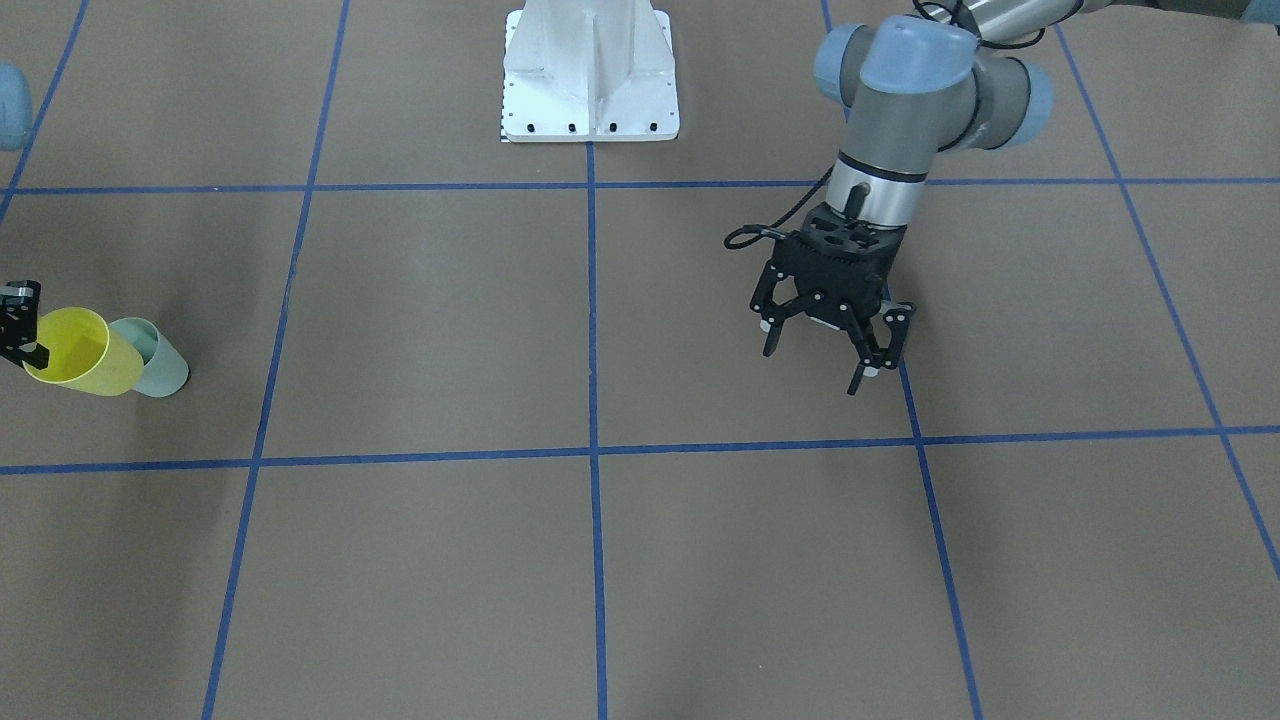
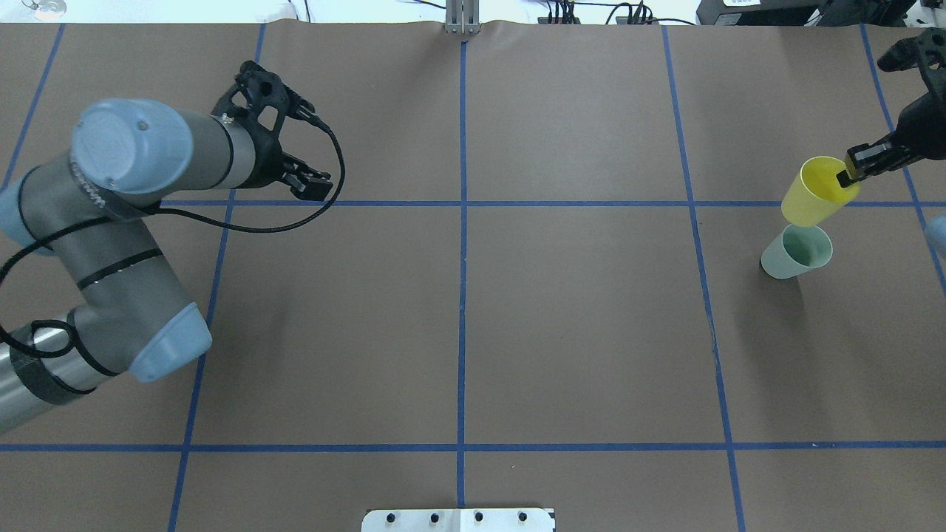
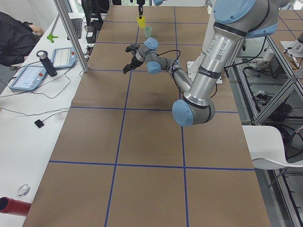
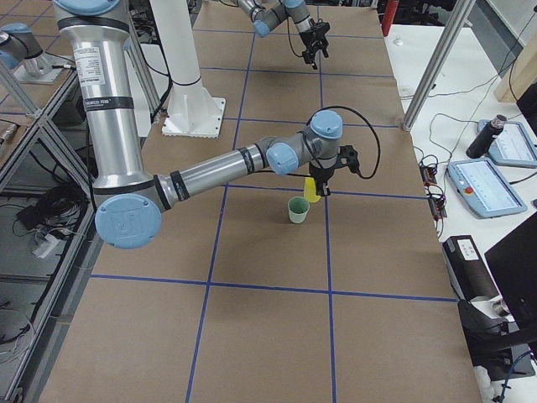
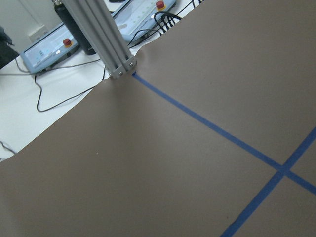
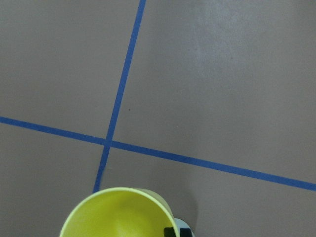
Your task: Transfer and stack yellow cup on green cup
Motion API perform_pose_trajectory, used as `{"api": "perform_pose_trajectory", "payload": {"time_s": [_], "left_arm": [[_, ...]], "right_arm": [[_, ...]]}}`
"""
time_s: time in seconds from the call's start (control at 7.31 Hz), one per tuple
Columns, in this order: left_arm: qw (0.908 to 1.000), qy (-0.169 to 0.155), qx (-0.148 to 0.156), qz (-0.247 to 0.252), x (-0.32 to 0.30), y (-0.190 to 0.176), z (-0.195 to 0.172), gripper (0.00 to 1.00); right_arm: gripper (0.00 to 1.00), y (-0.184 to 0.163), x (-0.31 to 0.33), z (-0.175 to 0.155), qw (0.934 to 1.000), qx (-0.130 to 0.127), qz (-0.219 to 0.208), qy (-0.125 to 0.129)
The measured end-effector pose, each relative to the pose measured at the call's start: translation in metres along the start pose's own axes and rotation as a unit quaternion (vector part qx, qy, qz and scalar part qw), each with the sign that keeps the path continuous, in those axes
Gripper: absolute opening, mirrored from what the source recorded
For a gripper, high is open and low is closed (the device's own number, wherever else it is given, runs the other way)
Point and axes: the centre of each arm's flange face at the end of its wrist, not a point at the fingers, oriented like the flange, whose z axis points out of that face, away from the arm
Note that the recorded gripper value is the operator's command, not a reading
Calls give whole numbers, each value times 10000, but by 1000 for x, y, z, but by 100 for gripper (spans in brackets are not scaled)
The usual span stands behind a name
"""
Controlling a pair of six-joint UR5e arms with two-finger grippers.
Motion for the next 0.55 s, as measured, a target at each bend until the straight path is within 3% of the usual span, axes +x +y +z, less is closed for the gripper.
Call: {"api": "perform_pose_trajectory", "payload": {"time_s": [0.55], "left_arm": [[9964, 110, -702, -470, -61, 13, -12, 100]], "right_arm": [[0, 15, 9, 9, 9999, -134, 4, 34]]}}
